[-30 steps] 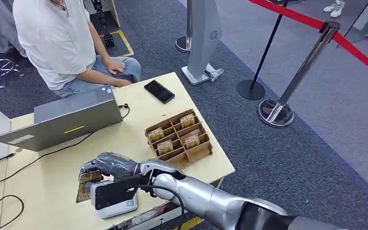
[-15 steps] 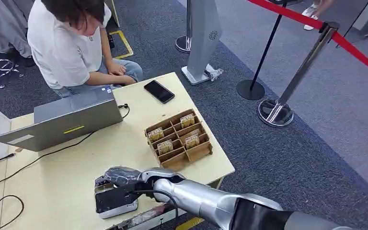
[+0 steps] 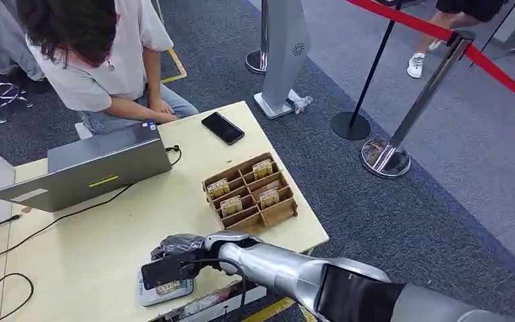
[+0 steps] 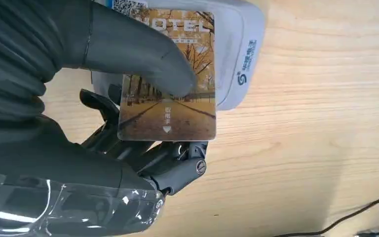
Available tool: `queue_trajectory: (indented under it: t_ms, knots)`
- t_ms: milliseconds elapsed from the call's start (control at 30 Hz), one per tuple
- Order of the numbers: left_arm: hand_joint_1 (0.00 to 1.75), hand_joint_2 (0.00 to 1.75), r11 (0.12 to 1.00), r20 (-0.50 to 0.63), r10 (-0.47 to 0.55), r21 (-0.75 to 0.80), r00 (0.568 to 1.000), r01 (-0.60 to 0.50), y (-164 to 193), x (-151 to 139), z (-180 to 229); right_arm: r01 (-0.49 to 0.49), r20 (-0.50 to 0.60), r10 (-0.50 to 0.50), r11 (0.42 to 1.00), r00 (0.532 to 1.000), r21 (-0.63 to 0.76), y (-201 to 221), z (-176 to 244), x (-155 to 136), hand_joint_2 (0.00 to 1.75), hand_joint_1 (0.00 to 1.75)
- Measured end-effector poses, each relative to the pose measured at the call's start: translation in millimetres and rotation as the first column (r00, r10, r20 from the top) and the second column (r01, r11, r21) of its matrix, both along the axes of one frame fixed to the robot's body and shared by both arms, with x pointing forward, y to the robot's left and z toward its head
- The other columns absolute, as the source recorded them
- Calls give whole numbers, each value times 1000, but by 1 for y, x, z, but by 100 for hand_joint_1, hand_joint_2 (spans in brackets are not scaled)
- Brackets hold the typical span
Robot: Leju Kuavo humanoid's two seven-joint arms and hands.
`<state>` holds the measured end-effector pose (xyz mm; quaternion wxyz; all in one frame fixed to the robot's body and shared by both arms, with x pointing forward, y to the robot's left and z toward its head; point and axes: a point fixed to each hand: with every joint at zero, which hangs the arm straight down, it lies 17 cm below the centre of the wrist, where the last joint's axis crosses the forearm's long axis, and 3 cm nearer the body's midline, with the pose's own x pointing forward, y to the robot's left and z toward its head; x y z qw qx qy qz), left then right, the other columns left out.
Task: Pass the card to the sensor for recognition and then transmit it.
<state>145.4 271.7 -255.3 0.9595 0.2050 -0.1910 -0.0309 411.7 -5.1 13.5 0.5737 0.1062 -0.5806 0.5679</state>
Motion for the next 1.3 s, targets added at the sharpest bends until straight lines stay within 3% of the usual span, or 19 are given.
queue_trajectory:
  t_ms: [433, 800, 1300]
  knots:
    - [0, 0, 1000, 4, -5, 2, 1000, 5, 0, 1, 0, 75, 43, -73, 996, 996, -49, -6, -2, 19, 175, 175]
    - [0, 0, 1000, 10, -11, 2, 1000, 11, 0, 5, 1, 55, 97, -39, 986, 994, -158, -3, -14, 18, 175, 175]
    - [0, 0, 1000, 13, -17, 4, 1000, 16, 0, 7, 2, 61, 155, -42, 990, 987, -124, 2, -6, 21, 175, 175]
